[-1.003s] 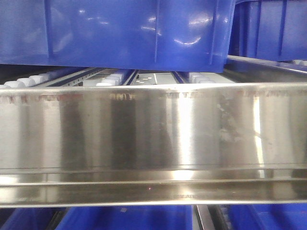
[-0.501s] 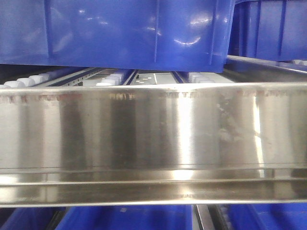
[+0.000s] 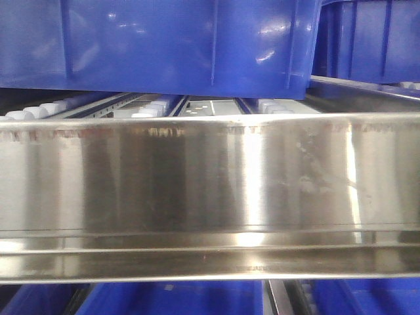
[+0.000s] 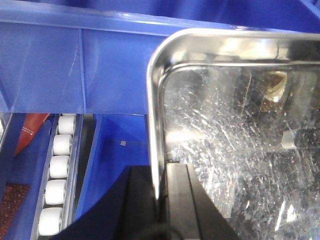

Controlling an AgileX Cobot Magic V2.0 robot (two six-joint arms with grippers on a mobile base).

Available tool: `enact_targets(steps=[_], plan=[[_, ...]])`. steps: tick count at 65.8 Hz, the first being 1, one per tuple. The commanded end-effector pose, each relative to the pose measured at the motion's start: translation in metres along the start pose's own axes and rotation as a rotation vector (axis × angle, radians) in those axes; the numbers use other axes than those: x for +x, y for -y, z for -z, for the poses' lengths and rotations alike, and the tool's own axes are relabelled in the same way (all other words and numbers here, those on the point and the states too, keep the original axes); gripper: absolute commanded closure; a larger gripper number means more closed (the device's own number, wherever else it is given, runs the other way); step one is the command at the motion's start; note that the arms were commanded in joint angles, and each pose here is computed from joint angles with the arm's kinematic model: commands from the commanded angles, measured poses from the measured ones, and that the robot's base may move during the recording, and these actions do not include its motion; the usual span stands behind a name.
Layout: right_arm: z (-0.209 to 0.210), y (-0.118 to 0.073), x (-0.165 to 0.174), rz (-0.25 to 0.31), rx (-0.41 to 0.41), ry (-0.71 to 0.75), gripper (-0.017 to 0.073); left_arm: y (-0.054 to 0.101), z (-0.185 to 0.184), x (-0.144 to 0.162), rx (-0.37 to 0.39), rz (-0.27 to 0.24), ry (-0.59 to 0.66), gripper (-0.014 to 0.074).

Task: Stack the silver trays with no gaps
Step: 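Hold the lifted silver tray steady in both grippers, then back away from the shelf carrying the tray in both grippers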

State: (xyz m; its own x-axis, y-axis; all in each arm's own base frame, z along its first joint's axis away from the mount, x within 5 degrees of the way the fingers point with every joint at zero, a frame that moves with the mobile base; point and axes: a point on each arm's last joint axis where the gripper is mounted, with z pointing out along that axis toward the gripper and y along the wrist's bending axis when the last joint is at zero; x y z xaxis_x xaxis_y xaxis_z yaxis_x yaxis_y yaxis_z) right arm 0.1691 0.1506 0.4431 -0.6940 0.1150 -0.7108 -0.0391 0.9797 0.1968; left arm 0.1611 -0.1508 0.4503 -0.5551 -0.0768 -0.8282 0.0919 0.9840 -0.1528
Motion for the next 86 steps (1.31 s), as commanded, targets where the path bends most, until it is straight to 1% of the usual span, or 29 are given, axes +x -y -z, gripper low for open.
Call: enact_targets(steps=[1,86], plan=[[0.0009,-0.0060,-0.0071,0.005,-0.053,0.060,0.0636,0.0058,0.0037,-0.0033,0.066,0.006,0.020,0.0611],[0.0009,-0.0063,-0.0073,0.005,-0.056,0.062,0.0636,0.0055,0.0037,-0.0039,0.062,0.003,0.026,0.0611]])
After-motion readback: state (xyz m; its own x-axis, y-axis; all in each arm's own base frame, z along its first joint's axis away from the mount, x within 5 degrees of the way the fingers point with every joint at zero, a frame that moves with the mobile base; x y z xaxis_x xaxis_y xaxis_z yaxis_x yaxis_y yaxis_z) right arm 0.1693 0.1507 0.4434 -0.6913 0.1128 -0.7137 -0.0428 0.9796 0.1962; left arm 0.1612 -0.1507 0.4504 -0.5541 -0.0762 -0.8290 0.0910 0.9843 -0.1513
